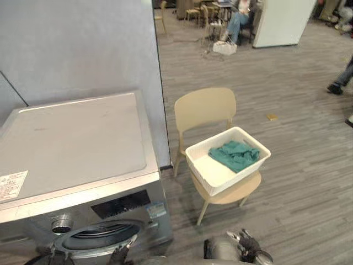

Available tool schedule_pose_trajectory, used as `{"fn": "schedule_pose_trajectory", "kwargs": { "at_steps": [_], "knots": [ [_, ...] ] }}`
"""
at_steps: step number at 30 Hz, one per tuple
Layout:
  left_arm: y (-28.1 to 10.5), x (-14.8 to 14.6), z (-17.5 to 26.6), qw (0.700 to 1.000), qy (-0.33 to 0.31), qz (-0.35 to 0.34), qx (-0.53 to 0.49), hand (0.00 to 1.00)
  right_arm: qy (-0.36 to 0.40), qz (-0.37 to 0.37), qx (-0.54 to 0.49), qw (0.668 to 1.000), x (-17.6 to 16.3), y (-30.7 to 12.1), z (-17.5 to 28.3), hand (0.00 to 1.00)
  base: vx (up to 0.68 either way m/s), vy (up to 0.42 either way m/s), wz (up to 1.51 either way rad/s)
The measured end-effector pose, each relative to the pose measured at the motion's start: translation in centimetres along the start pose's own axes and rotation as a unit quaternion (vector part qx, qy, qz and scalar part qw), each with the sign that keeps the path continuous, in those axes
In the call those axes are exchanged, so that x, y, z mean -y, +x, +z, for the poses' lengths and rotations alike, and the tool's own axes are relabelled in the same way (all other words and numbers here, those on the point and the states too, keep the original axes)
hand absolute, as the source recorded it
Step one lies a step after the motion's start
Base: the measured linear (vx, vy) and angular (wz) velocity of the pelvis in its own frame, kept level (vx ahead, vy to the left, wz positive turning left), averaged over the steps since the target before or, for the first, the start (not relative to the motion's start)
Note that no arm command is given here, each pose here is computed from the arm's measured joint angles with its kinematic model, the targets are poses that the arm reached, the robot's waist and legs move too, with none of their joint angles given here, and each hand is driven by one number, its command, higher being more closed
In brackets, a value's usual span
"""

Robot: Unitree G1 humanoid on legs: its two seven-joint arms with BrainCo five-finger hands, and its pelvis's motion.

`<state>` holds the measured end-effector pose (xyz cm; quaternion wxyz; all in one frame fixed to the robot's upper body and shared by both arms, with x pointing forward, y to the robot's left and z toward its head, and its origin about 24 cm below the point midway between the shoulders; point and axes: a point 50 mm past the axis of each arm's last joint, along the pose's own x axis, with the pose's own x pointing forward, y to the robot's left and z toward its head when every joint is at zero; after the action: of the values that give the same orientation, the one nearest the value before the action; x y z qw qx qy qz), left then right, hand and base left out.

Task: Pick up the laundry basket with both hands and put the clothes into the washing machine.

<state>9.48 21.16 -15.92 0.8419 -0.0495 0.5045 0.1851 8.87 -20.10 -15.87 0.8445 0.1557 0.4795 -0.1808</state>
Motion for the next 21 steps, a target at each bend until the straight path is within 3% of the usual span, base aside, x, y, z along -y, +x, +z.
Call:
{"fn": "schedule_pose_trajectory", "kwargs": {
  "at_steps": [5, 9, 15, 18, 21],
  "knots": [
    [0.1, 4.7, 2.3, 0.998, 0.011, -0.060, 0.036, 0.00, 0.043, -0.063, -0.045, 0.996, 2.9, -1.0, -2.8, 0.00, 0.22, -0.278, 0.82],
    [0.0, 1.5, 1.4, 0.999, 0.011, -0.006, 0.038, 0.00, 0.057, -0.084, -0.116, 0.988, 4.1, -2.6, -6.8, 0.00, 0.16, -0.518, 0.62],
    [-0.9, 1.9, -2.3, 0.999, -0.045, -0.007, -0.018, 0.00, 0.027, -0.097, -0.121, 0.988, 5.7, -2.4, -5.9, 0.00, -0.05, -0.618, 0.37],
    [-0.9, 1.3, -2.5, 0.997, -0.072, 0.002, -0.024, 0.00, 0.038, -0.098, -0.109, 0.988, 5.5, -2.1, -5.1, 0.00, -0.06, -0.376, 0.58],
    [-0.8, 0.7, -2.6, 0.998, -0.060, 0.005, -0.028, 0.00, 0.060, -0.108, -0.090, 0.988, 5.6, -1.5, -3.8, 0.00, -0.06, -0.178, 0.56]
  ]
}}
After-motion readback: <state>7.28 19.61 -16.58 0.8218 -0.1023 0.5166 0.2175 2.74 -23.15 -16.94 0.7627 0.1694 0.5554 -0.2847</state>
